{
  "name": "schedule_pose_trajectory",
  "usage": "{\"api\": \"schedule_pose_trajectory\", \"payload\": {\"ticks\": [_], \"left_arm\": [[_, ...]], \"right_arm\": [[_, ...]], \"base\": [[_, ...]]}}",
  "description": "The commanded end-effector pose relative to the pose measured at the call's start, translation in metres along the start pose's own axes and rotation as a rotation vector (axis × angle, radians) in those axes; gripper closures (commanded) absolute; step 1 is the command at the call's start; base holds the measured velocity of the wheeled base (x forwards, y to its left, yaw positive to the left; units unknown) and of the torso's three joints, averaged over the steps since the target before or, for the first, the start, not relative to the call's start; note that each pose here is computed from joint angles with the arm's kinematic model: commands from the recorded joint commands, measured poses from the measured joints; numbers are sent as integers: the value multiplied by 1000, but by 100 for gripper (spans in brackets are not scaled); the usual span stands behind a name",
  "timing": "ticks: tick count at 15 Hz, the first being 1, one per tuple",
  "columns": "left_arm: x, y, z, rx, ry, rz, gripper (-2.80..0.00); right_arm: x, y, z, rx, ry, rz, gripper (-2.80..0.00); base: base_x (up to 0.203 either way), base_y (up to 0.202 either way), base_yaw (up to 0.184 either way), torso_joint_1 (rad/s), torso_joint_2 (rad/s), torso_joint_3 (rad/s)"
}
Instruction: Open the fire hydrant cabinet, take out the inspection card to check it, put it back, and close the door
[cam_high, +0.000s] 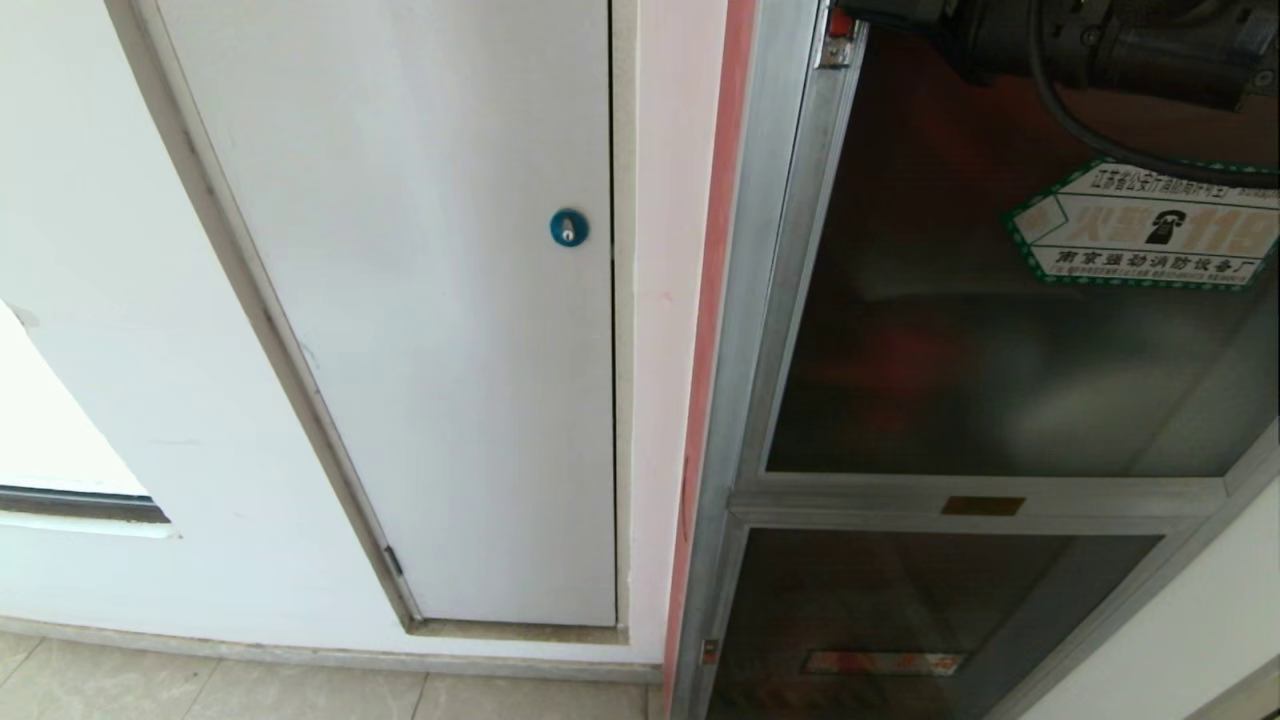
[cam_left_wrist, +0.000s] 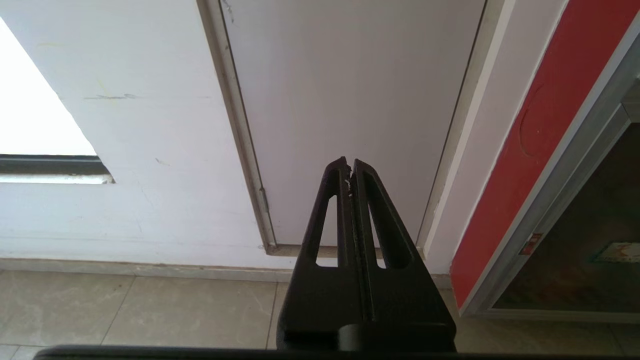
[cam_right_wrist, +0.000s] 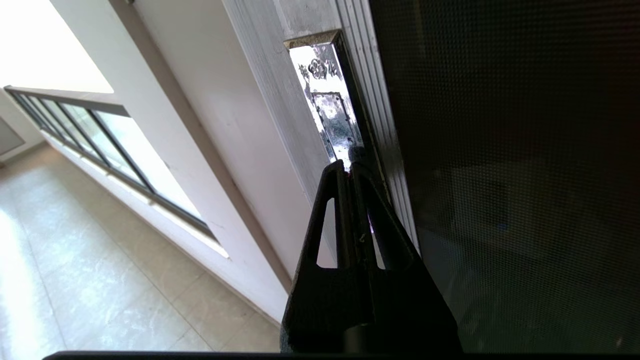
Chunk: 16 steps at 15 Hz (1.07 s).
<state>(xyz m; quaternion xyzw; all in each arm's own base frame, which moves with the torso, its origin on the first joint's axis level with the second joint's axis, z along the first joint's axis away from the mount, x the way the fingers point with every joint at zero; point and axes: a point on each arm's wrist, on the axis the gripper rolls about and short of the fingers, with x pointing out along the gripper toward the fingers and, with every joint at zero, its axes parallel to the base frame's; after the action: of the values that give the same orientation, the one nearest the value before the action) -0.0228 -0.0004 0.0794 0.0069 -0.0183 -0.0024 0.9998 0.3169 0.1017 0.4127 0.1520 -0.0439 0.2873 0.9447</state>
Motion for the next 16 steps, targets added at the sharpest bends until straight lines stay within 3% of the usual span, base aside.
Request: {"api": "schedule_pose_trajectory", "payload": {"ticks": [1, 8, 16], "left_arm": [[1, 0, -4, 0, 14, 0, 0], [1, 0, -4, 0, 14, 0, 0], [1, 0, -4, 0, 14, 0, 0]], "right_arm": [[-7, 5, 7, -3, -18, 13, 0], [-24, 15, 17, -1, -17, 21, 0], [-76, 47, 34, -1, -49, 74, 0]], "base": [[0, 0, 0, 0, 0, 0], [0, 0, 0, 0, 0, 0], [0, 0, 0, 0, 0, 0]]}}
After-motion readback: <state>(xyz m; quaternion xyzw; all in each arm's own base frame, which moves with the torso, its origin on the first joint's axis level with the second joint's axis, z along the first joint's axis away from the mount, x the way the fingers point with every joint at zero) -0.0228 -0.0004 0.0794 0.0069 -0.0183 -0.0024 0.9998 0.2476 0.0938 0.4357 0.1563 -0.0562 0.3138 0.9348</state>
